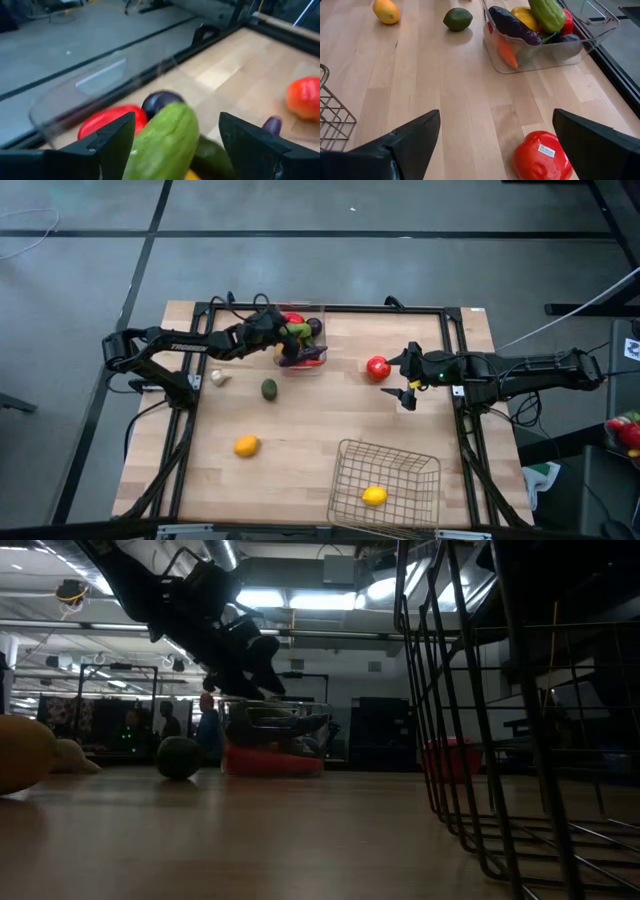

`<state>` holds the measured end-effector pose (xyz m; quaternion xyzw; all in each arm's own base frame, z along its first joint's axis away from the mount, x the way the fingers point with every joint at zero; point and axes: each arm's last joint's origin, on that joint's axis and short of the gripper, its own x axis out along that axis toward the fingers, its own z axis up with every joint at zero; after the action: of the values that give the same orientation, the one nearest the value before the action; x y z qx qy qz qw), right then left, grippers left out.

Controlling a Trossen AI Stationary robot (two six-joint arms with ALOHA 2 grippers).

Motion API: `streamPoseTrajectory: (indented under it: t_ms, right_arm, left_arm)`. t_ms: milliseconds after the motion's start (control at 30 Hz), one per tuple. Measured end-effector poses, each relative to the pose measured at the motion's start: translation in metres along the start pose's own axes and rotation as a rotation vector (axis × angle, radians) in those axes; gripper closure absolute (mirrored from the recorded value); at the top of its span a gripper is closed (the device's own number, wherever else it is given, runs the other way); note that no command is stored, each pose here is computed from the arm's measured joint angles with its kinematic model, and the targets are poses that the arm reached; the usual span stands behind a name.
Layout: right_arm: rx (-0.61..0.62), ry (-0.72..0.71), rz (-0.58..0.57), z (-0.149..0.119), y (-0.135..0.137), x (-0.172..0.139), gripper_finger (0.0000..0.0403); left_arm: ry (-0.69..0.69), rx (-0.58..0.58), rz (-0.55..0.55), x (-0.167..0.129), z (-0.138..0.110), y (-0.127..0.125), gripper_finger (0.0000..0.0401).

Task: Sort produce into baskets
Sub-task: Put the green cucumber into the transparent bin, then put the red tomato into the gold wire basket

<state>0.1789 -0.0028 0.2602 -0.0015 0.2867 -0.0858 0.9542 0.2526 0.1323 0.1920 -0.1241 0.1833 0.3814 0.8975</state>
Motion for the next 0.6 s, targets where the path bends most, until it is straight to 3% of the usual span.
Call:
streamPoseTrajectory:
  t_ms: [333, 600]
  right_arm:
    - [-0.035, 0.0, 0.0, 0.0, 0.0, 0.0, 0.002]
    - [-0.036, 0.0, 0.001, 0.0, 0.0, 0.0, 0.002]
  left_arm:
    - [-0.09, -0.003, -0.06, -0.005, 0.009, -0.01, 0.0119]
    - [-0.193, 0.027, -0.156, -0.037, 0.027, -0.027, 0.0145]
